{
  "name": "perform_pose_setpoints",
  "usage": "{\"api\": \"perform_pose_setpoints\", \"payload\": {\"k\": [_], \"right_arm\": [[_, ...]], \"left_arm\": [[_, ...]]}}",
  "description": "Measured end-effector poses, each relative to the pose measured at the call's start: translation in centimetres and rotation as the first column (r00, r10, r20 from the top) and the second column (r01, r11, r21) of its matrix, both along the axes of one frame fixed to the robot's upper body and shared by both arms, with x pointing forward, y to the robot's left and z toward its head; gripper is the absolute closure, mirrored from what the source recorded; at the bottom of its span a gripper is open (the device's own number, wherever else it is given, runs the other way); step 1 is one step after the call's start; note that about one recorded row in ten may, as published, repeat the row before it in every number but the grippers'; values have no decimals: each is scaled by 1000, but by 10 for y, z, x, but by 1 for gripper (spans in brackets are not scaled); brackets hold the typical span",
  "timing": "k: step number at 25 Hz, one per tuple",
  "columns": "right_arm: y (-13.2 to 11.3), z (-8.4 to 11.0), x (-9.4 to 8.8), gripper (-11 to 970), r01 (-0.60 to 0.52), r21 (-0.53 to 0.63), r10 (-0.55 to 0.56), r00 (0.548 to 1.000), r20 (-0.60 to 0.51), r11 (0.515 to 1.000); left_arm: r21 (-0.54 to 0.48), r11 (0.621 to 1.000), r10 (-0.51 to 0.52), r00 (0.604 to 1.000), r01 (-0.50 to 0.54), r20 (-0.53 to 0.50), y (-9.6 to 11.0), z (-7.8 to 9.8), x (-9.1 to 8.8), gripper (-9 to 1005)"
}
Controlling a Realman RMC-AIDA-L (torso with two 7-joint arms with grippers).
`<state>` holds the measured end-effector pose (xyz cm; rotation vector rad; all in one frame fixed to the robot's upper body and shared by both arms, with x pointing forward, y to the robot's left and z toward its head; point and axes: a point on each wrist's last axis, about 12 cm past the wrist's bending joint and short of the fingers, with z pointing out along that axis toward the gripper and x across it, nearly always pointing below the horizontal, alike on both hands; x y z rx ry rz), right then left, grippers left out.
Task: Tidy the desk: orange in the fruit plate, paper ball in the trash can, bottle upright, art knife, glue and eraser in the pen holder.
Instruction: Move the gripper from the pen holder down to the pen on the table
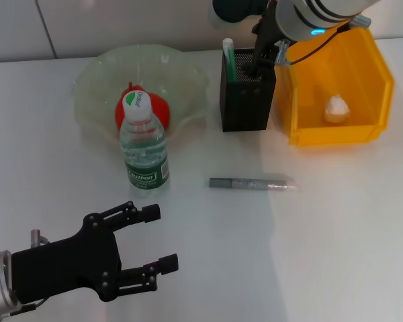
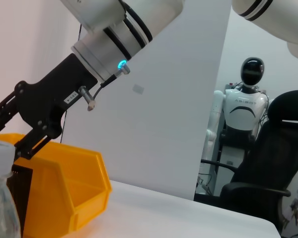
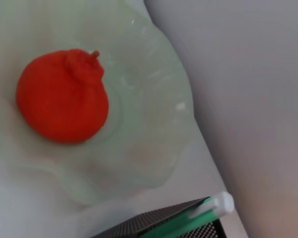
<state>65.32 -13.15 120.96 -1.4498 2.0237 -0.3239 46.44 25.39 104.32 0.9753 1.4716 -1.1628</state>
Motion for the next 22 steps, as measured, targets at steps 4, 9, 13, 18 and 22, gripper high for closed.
{"api": "perform_pose_setpoints", "payload": {"k": [4, 9, 13, 18, 22], "right_arm": [[-1, 11, -5, 307, 12, 29, -12, 1000, 10, 1000], [-1, 26, -19, 307, 8, 91, -2, 998, -66, 996], [-2, 33, -29, 308, 6, 142, 19, 984, -175, 990], [-11, 40, -41, 308, 8, 136, 30, 961, -275, 991], [-18, 34, -48, 307, 4, 103, 33, 937, -349, 995]], "left_arm": [[0, 1000, 0, 1000, 0, 1, 0, 0, 0, 162], [1, 1000, 0, 1000, 0, 3, 0, 0, 1, 162], [1, 1000, 0, 1000, 0, 5, 0, 0, 1, 162], [2, 1000, 0, 1000, 0, 12, 0, 1, 1, 162], [3, 1000, 0, 1000, 0, 15, 0, 1, 1, 162]]}}
